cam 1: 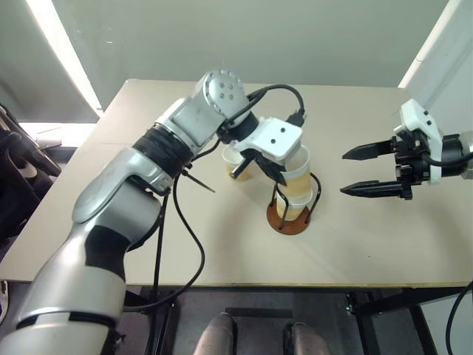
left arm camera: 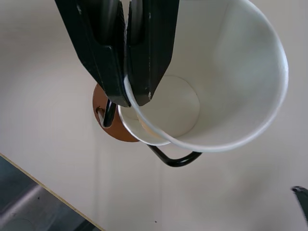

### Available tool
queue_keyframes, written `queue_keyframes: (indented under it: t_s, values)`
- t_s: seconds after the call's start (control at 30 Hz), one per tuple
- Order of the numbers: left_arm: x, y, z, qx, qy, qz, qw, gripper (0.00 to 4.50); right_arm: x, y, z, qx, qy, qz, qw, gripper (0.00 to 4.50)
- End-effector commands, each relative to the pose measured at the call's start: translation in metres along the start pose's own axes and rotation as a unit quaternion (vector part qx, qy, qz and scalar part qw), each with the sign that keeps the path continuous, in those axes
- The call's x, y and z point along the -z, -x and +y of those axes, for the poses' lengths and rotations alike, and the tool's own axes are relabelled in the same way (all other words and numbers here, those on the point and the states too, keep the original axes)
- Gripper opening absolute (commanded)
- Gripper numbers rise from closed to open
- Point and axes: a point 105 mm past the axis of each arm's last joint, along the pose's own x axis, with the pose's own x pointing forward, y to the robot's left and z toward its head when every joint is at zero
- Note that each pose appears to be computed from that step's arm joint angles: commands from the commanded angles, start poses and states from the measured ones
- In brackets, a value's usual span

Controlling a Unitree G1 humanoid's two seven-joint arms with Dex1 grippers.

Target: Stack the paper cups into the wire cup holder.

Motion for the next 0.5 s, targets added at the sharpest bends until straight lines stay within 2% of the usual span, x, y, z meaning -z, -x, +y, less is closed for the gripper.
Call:
queue_keyframes:
  t_s: [0.03, 0.23, 0.33, 0.5]
  values:
    - [-0.015, 0.006, 0.001, 0.014, -0.032, 0.002, 0.999, 0.07, -0.013, 0.007, 0.001, 0.007, 0.025, -0.011, 1.000, 4.44]
    - [-0.011, 0.004, -0.003, 0.019, -0.045, 0.014, 0.999, 0.07, -0.013, 0.008, 0.002, 0.007, 0.023, -0.009, 1.000, 4.44]
    - [-0.009, 0.003, -0.001, 0.014, -0.050, 0.021, 0.998, 0.65, -0.013, 0.008, 0.002, 0.007, 0.023, -0.008, 1.000, 4.44]
    - [-0.004, 0.002, 0.001, 0.012, -0.060, 0.036, 0.997, 2.45, -0.012, 0.009, 0.002, 0.007, 0.022, -0.006, 1.000, 4.44]
